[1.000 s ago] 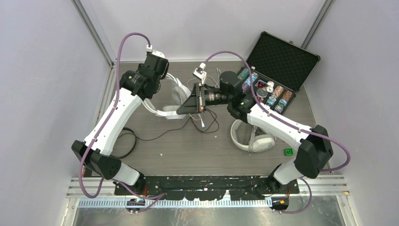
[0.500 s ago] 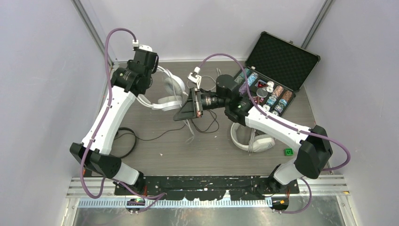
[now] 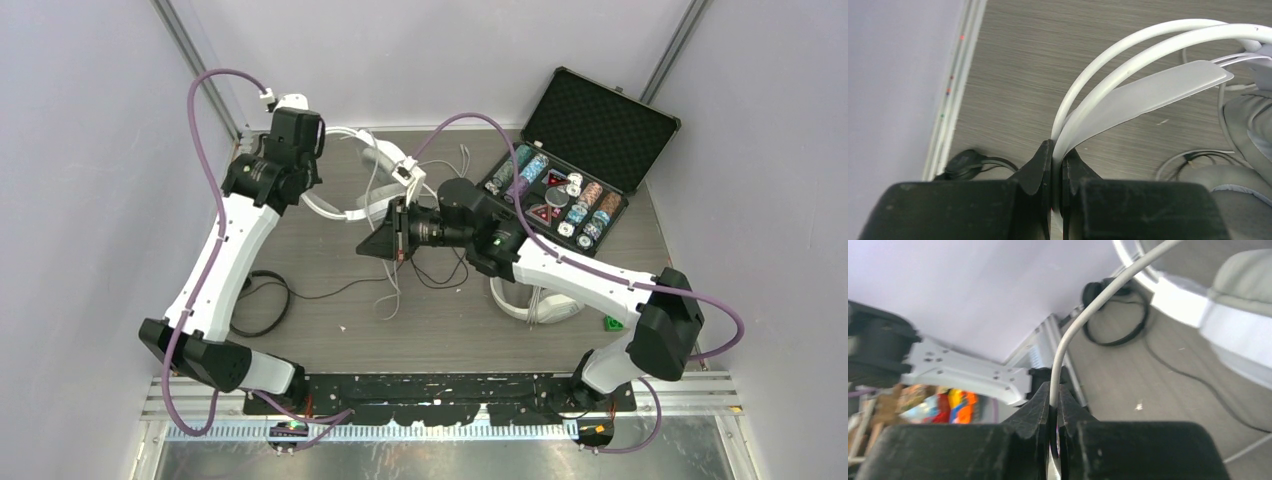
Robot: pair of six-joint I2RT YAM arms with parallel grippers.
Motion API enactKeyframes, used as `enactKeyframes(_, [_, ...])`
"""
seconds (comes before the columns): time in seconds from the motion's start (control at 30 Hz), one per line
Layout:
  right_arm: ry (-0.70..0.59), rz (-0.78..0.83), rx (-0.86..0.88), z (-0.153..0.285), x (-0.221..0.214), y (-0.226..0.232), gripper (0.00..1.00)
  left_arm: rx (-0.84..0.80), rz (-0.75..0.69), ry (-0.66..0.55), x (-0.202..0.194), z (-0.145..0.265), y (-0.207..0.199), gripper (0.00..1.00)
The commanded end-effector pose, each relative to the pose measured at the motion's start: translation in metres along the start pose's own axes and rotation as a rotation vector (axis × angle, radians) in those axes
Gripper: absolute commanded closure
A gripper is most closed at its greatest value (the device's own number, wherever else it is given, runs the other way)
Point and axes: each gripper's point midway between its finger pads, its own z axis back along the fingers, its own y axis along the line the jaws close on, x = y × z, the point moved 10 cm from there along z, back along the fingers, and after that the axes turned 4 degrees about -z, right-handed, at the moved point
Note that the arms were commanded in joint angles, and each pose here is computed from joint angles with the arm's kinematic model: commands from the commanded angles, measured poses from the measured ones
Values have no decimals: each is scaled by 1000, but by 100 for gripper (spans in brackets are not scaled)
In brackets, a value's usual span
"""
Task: Wrap the headphones
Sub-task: Wrap the headphones cable around the headphones.
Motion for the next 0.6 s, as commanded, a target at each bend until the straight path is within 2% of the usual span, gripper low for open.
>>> enactKeyframes(0.0, [-170, 234, -164, 3, 9, -9, 87, -155, 286, -143, 23, 20, 0, 100])
enactKeyframes(0.17, [-161, 447, -216, -3, -11, -15, 87, -218, 385, -145, 25, 26, 0, 100])
enactKeyframes(0.27, [-194, 572, -237, -4, -19, -11, 89, -205, 388, -151, 26, 25, 1, 100])
enactKeyframes(0.4, [-216, 633, -146, -3, -25, 8, 99, -187, 393, -175, 26, 17, 1, 100])
enactKeyframes(0.57, [-147, 638, -136, -11, -39, 5, 100, -212, 456, -185, 27, 13, 1, 100])
